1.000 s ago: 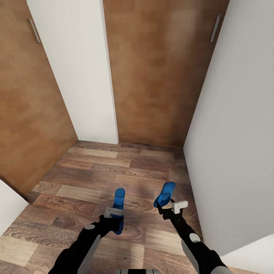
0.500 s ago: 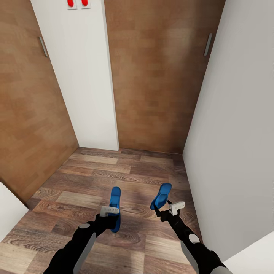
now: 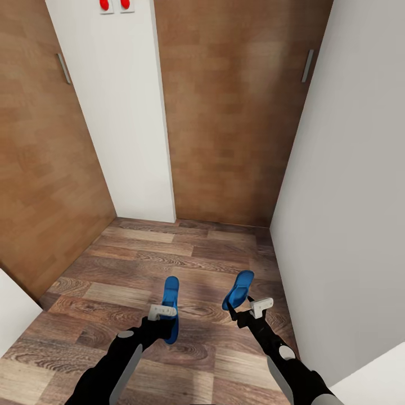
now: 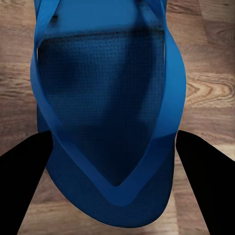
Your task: In the bedroom, move the book from the bed onto either nightstand, and place the two sandals side by side next to the bed.
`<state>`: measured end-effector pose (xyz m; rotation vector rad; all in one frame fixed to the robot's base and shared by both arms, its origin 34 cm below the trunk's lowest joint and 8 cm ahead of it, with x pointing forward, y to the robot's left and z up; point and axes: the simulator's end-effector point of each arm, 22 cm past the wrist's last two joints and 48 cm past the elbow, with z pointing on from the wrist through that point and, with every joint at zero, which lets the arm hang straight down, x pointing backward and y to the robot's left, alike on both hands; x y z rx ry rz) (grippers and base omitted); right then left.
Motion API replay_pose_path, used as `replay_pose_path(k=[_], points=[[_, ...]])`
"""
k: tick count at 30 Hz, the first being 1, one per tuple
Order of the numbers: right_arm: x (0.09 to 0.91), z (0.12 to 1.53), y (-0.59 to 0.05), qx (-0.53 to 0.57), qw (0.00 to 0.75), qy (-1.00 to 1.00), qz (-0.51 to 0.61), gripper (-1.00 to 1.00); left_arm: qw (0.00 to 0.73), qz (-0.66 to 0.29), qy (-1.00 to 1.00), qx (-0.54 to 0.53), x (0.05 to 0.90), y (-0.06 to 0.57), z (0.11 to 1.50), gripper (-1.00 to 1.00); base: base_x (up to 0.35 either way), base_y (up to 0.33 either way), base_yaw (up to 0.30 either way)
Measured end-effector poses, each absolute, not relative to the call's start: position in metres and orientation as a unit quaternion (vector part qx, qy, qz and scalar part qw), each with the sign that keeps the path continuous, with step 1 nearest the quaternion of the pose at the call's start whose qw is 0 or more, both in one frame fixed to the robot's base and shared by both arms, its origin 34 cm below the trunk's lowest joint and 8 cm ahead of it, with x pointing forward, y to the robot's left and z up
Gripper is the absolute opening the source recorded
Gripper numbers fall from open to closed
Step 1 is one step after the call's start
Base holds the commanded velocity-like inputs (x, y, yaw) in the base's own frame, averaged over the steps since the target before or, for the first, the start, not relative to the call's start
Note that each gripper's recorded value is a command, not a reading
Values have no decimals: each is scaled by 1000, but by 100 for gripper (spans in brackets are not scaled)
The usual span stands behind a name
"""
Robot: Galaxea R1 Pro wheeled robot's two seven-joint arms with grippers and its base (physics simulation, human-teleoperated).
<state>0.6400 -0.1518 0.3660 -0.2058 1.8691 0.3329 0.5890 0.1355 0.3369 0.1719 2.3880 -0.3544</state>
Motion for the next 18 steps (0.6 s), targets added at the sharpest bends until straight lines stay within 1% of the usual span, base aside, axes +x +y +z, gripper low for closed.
replay_pose_path(k=[6, 8, 18], points=[[640, 366, -152, -88, 578, 799, 142, -100, 353, -137, 923, 66, 589, 136, 337, -100, -3, 3, 0], [640, 366, -152, -88, 578, 799, 142, -100, 354, -137, 923, 66, 589, 135, 337, -100, -76, 103, 0], [638, 363, -152, -87, 575, 801, 141, -100, 363, -137, 919, 67, 592, 135, 340, -100, -155, 226, 0]])
